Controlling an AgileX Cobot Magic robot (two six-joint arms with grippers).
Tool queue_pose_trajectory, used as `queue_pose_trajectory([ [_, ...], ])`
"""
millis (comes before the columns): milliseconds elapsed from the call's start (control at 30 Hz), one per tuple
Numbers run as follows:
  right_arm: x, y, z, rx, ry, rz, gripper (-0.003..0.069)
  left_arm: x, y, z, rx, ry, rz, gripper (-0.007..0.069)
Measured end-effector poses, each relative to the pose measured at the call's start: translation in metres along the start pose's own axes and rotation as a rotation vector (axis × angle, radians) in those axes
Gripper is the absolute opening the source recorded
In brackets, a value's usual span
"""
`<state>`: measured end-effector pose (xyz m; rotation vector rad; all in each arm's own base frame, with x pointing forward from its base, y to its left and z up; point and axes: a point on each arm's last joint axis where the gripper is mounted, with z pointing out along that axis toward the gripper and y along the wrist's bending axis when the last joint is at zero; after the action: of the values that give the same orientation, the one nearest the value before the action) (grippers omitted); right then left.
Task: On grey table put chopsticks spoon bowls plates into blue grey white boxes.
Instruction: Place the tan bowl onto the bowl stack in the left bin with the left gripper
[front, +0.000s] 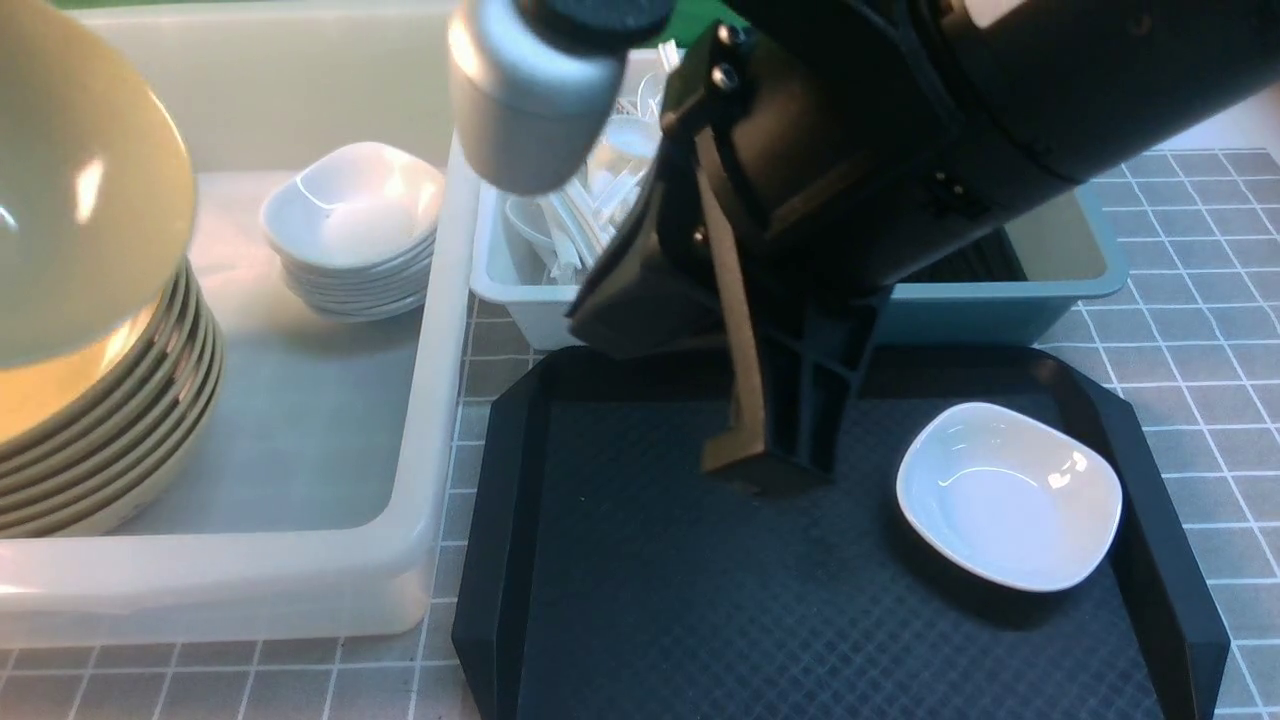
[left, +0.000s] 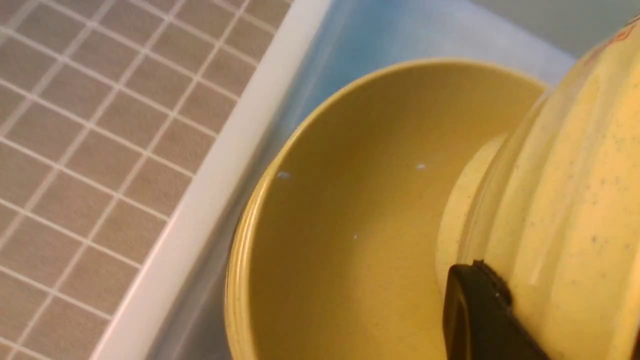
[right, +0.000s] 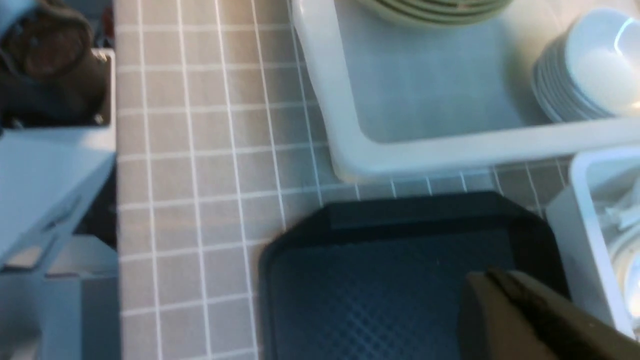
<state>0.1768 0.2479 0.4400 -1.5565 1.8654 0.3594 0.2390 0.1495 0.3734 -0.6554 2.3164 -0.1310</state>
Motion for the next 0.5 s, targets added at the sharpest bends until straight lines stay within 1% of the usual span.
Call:
queue_pose_trajectory([
  [67,0.001,0.000,0.000,0.005,0.013,-0.008,0.0041,0.003,0.007,0.019,-0.002,0.039,-0.028,0.0002],
  [167,0.002,-0.001,0.000,0.016,0.021,-0.017,0.0042,0.004,0.017,0.042,-0.010,0.073,-0.026,0.0013],
  [267,0.002,-0.003,0.000,0.028,0.027,-0.025,0.0043,0.005,0.021,0.053,-0.016,0.100,0.007,0.0053],
  [333,0.003,-0.003,0.000,0.034,0.030,-0.030,0.0044,0.006,0.023,0.056,-0.014,0.113,0.041,0.0114],
  [367,0.003,-0.003,0.000,0.034,0.030,-0.030,0.0045,0.006,0.023,0.057,-0.017,0.114,0.043,0.0121],
  [400,0.003,-0.003,0.000,0.035,0.031,-0.033,0.0045,0.006,0.023,0.058,-0.012,0.121,0.068,0.0206],
  [467,0.003,-0.003,0.000,0.036,0.032,-0.038,0.0045,0.007,0.023,0.058,-0.011,0.128,0.086,0.0297],
  [500,0.003,-0.003,0.000,0.037,0.032,-0.041,0.0045,0.007,0.023,0.057,-0.011,0.129,0.093,0.0330],
])
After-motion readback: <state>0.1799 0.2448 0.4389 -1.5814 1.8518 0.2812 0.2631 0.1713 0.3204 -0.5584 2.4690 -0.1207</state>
